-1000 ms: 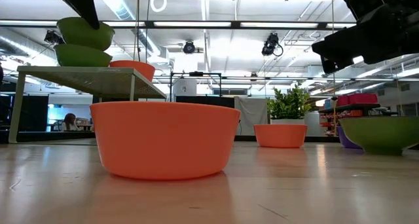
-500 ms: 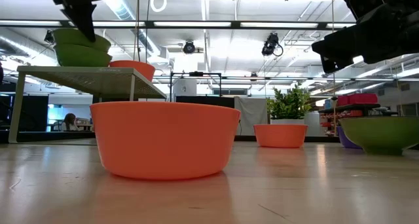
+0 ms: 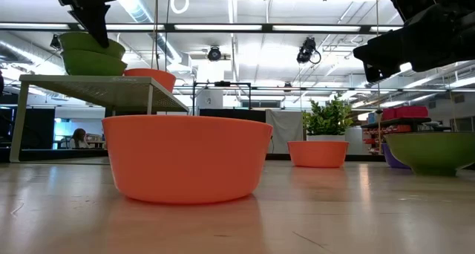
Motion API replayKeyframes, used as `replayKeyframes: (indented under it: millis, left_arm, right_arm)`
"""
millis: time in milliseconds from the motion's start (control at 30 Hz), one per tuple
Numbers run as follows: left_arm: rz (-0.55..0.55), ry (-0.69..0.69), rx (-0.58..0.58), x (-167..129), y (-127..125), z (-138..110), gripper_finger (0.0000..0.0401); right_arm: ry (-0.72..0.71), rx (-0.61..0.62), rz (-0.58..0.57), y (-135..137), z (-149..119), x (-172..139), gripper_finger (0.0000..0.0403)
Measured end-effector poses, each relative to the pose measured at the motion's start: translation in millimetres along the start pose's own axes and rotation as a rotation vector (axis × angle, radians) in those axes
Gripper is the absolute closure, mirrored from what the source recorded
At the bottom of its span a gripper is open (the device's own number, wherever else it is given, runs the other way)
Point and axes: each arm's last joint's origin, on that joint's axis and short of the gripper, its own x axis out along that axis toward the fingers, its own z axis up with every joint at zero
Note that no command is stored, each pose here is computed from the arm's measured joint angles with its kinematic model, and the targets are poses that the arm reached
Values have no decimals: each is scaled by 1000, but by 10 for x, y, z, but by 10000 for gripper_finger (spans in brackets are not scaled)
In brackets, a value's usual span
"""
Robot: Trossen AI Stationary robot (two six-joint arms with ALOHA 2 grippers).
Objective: Pick & Place Mini bowls
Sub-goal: Stack the white bowl on the white bowl on the shelf
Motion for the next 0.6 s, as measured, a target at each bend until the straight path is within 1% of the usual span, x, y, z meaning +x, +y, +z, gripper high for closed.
replayKeyframes:
  millis: [400, 600]
  left_arm:
    - [-9, 11, -6, 0, -3, -3, 371]
    - [14, -16, -7, 0, 4, 5, 338]
  right_arm:
    - [0, 3, 0, 0, 0, 0, 289]
    - [0, 3, 0, 0, 0, 0, 289]
